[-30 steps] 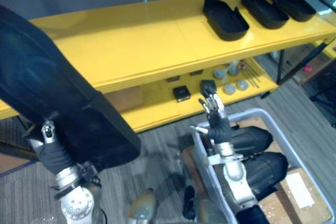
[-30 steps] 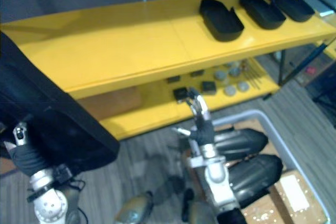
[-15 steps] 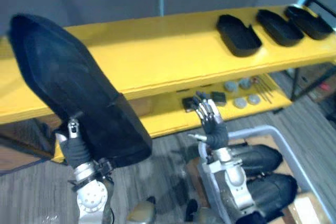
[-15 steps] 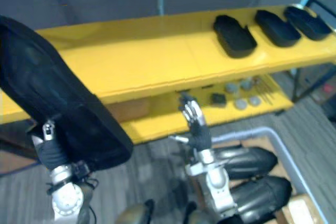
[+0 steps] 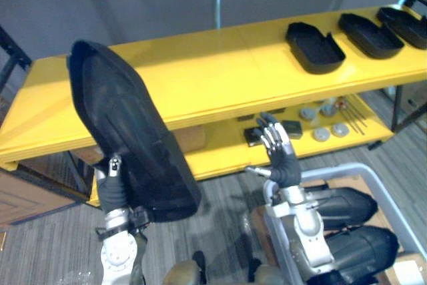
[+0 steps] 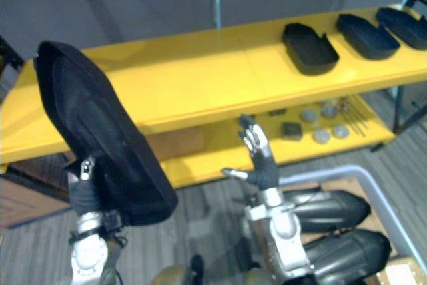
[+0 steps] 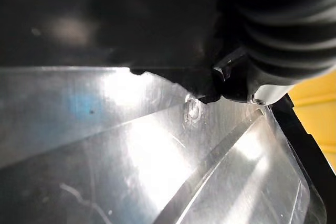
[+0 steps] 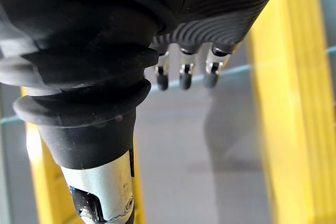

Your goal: Walk over and take plastic housings, then place them on the shelf

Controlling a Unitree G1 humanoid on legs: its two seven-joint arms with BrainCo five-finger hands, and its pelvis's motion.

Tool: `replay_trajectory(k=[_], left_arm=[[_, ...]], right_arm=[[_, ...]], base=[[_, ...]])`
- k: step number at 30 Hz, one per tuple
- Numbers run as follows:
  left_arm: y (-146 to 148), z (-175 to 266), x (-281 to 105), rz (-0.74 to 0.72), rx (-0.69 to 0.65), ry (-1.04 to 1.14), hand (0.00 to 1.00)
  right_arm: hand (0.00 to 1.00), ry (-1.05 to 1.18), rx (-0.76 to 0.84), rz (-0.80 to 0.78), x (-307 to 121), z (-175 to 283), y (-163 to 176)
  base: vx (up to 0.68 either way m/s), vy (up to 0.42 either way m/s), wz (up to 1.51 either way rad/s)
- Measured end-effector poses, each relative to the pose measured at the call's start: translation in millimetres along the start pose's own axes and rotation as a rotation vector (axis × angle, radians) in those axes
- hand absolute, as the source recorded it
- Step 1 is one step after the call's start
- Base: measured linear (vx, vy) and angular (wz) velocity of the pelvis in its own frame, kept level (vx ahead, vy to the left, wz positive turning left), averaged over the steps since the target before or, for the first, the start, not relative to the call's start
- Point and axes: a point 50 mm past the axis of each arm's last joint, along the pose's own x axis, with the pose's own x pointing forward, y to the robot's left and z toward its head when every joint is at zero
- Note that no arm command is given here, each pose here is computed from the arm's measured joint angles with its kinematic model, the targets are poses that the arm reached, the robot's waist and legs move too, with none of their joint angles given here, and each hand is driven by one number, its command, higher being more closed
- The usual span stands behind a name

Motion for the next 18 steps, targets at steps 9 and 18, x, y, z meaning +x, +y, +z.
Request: replay_trajectory(k=[9,18], left_arm=[[10,-7,-5,0.074,0.060,0.028,1.00],[28,-7,-9,0.096,0.147,0.034,1.00]], right_arm=[[0.00,0.078,0.001,-0.011,-13,-12,-1],[0.00,0.135,-0.015,-0.133,-21,-23,-4]], base=[[0.01,0.017,-0.01],[0.02,0.017,-0.10]])
